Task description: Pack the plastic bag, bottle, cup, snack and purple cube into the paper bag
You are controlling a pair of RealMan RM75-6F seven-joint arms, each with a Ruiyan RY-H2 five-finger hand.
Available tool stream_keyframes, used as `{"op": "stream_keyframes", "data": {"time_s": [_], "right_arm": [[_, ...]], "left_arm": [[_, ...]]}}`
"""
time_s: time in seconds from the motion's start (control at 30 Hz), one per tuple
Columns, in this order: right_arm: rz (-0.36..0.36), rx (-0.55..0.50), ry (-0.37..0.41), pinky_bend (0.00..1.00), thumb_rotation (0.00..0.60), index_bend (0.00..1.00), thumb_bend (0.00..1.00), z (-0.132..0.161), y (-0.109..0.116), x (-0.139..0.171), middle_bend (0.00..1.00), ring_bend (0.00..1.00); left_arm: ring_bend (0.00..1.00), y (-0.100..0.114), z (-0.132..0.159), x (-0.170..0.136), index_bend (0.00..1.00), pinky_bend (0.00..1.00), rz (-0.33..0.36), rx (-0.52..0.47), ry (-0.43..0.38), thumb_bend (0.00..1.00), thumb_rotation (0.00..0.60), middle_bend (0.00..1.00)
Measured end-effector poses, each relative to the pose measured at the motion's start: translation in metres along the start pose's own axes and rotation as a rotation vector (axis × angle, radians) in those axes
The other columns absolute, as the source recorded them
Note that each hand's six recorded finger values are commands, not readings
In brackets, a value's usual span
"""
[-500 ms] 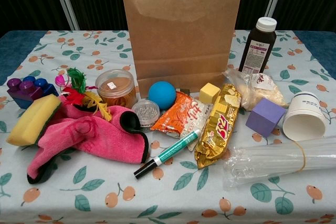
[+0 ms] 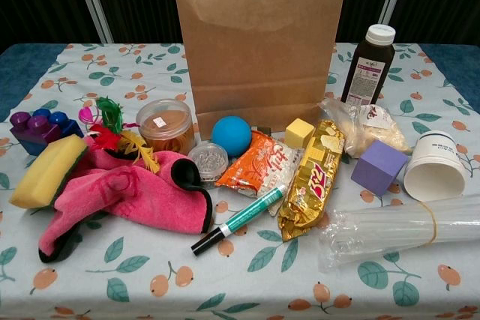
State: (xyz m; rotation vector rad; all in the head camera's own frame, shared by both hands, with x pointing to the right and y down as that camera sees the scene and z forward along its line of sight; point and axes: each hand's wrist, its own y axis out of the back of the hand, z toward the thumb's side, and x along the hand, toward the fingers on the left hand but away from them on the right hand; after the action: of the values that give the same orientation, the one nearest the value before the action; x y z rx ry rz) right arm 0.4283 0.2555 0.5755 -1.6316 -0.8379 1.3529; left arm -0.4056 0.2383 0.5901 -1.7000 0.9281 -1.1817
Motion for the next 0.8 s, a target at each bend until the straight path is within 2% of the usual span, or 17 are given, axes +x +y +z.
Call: {"op": "stream_keyframes", "data": {"time_s": [0.47, 0.63, 0.8], "right_arm": [[0.156, 0.265, 0.264, 0.0, 0.6, 0.14, 0.09, 0.072, -0.045, -0.011, 0.19, 0.01], [0.193, 0.283, 0.328, 0.0, 0.6, 0.15, 0.09, 0.098, -0.067, -0.017, 0.2, 0.01], [0.182, 0.294, 0.351, 0.0, 0.6, 0.15, 0.1, 0.112, -0.078, -0.027, 0.2, 0.01]], "left_arm": [[0.06, 0.003, -0.002, -0.003, 0.09, 0.18, 0.029, -0.012, 0.007, 0.0, 0.6, 0.08], [0.06, 0.007, -0.004, -0.002, 0.09, 0.18, 0.046, -0.015, 0.009, 0.0, 0.6, 0.08], [0.06, 0.008, -0.005, -0.001, 0.09, 0.18, 0.056, -0.013, 0.005, 0.0, 0.6, 0.08]]}}
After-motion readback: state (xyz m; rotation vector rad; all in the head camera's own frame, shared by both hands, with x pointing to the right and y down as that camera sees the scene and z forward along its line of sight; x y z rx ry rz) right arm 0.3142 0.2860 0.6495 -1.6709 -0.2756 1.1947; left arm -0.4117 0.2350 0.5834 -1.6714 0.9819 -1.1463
